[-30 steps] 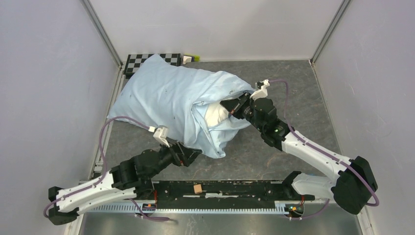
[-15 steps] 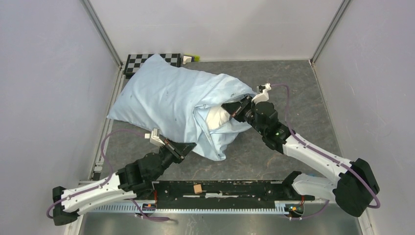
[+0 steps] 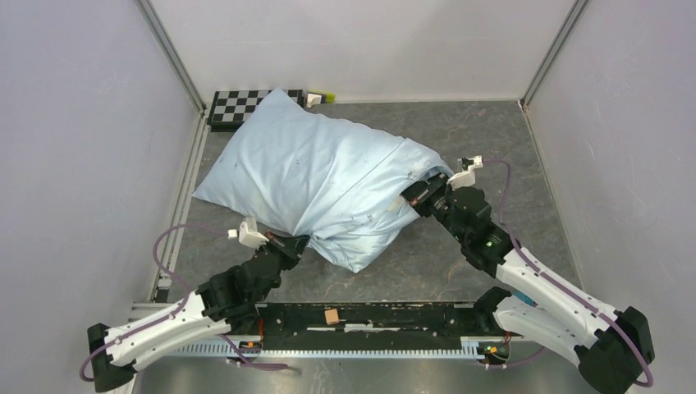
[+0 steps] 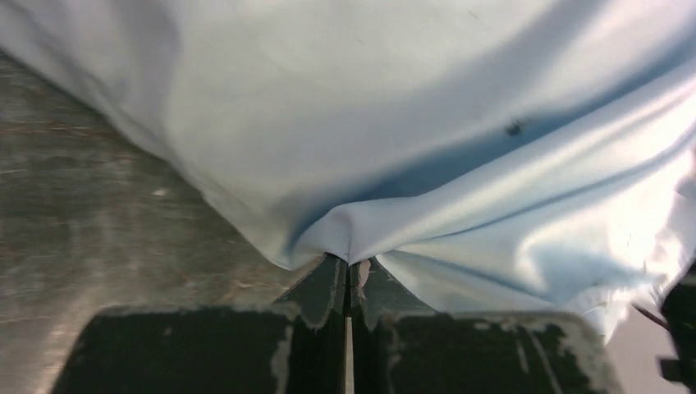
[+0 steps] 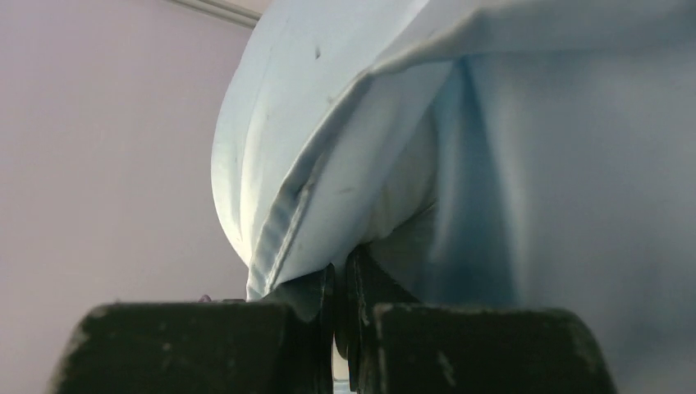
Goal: Remove the pillowcase from the pillow
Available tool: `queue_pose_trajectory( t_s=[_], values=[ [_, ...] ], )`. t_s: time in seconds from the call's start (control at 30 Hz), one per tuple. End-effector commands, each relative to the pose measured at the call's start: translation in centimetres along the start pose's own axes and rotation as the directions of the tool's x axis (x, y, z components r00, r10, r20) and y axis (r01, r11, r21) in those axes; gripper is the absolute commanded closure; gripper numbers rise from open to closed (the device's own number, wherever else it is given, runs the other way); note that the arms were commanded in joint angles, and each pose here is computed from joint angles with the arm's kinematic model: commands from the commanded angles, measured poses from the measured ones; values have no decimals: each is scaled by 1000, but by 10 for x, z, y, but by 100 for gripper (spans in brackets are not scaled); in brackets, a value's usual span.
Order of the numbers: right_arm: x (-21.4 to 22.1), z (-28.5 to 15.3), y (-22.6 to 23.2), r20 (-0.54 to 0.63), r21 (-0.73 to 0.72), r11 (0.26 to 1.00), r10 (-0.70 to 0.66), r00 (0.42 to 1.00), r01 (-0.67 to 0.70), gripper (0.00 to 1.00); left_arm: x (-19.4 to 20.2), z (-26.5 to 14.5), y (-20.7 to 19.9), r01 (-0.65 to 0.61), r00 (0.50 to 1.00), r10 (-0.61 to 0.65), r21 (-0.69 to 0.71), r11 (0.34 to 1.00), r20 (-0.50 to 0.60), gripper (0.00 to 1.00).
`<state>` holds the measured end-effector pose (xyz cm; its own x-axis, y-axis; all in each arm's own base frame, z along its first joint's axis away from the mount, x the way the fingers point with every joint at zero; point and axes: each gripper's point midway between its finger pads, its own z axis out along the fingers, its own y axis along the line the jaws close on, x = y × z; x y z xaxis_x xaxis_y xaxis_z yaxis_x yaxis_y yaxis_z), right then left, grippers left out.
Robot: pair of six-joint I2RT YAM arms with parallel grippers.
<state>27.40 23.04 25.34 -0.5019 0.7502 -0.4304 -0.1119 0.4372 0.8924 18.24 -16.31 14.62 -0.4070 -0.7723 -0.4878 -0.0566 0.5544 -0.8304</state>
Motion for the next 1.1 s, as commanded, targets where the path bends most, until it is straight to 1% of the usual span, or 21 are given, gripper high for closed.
queue_pose_trajectory(
  t_s=[0.0,0.03,0.07,0.1,0.13,0.17,0.2,0.27,0.33,0.4,0.47,0.5,0.6,0.7,0.73,0.8,0.93,1.07],
  values=[
    [-71,-22,38,263,-136,985,143,954,-111,100,0,13,74,-67,996,78,-206,976,45,98],
    [-73,-24,34,278,-125,986,143,950,-112,100,5,15,72,-85,996,89,-192,978,13,98],
    [-73,-25,32,284,-121,986,143,948,-112,100,10,18,59,-102,995,101,-143,984,-19,98],
    [-72,-23,28,284,-111,987,140,949,-112,100,17,18,40,-143,988,139,-63,988,-66,98],
    [-68,-20,25,272,-105,988,140,952,-115,100,24,18,14,-163,980,167,45,986,-104,97],
    [-64,-16,24,256,-110,987,146,956,-121,100,31,13,-16,-188,966,214,169,967,-148,87],
    [-59,-11,23,234,-114,985,150,961,-126,100,37,6,-42,-212,946,268,274,938,-186,72],
    [-49,-1,23,188,-118,983,162,969,-142,100,45,-10,-81,-242,901,362,417,876,-238,46],
    [-43,7,25,158,-127,981,164,974,-145,100,49,-24,-107,-241,866,416,499,833,-276,34],
    [-43,13,27,162,-139,980,165,973,-143,100,57,-38,-122,-211,840,442,563,800,-314,26],
    [-46,18,25,178,-131,980,173,969,-151,100,68,-53,-135,-161,829,442,609,776,-344,5],
    [-47,20,25,184,-126,980,175,967,-153,100,75,-59,-139,-142,826,436,617,774,-357,1],
    [-49,26,26,192,-118,979,187,963,-167,100,97,-68,-140,-130,818,427,598,791,-386,1],
    [-51,31,31,191,-126,976,201,961,-179,100,118,-61,-123,-159,807,399,491,857,-435,1],
    [-51,32,32,191,-127,975,204,960,-182,100,124,-58,-117,-172,805,395,464,869,-442,1],
    [-53,33,36,193,-134,972,215,957,-191,100,133,-53,-105,-183,815,371,410,893,-445,1],
    [-57,33,42,200,-140,970,225,954,-199,100,146,-48,-94,-206,832,363,374,904,-420,0],
    [-56,30,43,198,-147,963,251,948,-224,100,159,-42,-105,-227,827,388,389,893,-407,0]
  ],
)
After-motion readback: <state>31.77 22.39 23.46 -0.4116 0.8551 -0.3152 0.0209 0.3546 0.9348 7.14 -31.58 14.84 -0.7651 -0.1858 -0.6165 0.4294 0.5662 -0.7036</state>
